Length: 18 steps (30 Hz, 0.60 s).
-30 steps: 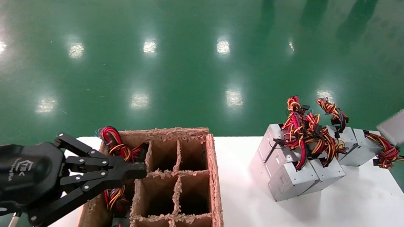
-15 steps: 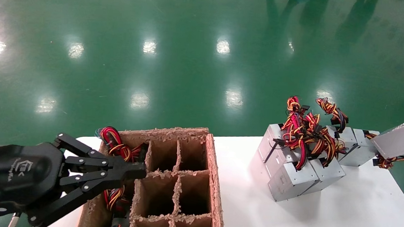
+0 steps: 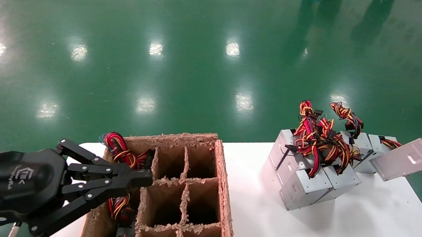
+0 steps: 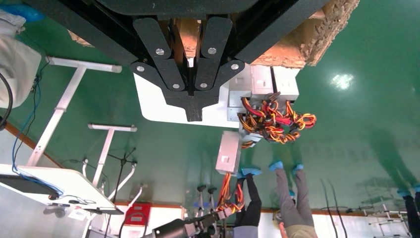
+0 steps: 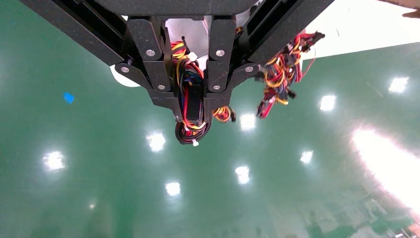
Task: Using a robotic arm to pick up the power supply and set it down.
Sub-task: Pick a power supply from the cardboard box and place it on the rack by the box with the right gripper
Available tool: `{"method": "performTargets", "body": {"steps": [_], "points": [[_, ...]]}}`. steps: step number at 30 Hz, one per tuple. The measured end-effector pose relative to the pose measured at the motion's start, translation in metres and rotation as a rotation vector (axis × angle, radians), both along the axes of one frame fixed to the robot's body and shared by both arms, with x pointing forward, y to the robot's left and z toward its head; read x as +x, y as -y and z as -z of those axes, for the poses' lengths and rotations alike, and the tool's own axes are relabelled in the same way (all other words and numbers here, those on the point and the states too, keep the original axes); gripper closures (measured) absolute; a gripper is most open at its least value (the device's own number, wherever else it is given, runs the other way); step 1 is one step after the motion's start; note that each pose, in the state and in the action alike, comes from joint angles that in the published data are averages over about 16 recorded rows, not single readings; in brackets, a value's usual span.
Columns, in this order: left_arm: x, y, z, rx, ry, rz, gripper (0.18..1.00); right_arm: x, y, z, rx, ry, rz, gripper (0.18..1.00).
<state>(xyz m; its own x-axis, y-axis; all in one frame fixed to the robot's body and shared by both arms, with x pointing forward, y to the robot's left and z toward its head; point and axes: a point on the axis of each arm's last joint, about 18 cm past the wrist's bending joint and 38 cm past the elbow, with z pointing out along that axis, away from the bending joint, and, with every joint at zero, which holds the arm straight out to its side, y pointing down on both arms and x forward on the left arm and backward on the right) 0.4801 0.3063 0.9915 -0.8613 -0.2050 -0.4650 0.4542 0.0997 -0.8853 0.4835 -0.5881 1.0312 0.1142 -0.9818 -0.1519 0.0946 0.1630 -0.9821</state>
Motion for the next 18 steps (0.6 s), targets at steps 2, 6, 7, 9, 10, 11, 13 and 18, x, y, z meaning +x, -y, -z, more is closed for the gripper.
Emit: {"method": "performTargets", "body": {"steps": [2, 6, 7, 9, 10, 11, 13, 18], "points": [[0.000, 0.000, 0.000, 0.000, 0.000, 0.000, 0.993, 0.001, -0.002, 0.004, -0.005, -0.013, -0.007, 0.925], [0.000, 0.000, 0.000, 0.000, 0.000, 0.000, 0.993, 0.003, -0.008, 0.013, -0.012, -0.041, -0.021, 0.925], [0.000, 0.000, 0.000, 0.000, 0.000, 0.000, 0.993, 0.004, -0.009, 0.015, -0.012, -0.048, -0.024, 0.925], [0.000, 0.000, 0.000, 0.000, 0.000, 0.000, 0.993, 0.005, -0.012, 0.021, -0.014, -0.062, -0.031, 0.925], [0.000, 0.000, 0.000, 0.000, 0.000, 0.000, 0.993, 0.006, -0.013, 0.024, -0.014, -0.069, -0.035, 0.926], [0.000, 0.000, 0.000, 0.000, 0.000, 0.000, 0.993, 0.007, -0.015, 0.027, -0.014, -0.076, -0.038, 0.926], [0.000, 0.000, 0.000, 0.000, 0.000, 0.000, 0.993, 0.009, -0.018, 0.033, -0.013, -0.089, -0.045, 0.926], [0.000, 0.000, 0.000, 0.000, 0.000, 0.000, 0.993, 0.015, -0.026, 0.048, -0.006, -0.114, -0.056, 0.926]]}}
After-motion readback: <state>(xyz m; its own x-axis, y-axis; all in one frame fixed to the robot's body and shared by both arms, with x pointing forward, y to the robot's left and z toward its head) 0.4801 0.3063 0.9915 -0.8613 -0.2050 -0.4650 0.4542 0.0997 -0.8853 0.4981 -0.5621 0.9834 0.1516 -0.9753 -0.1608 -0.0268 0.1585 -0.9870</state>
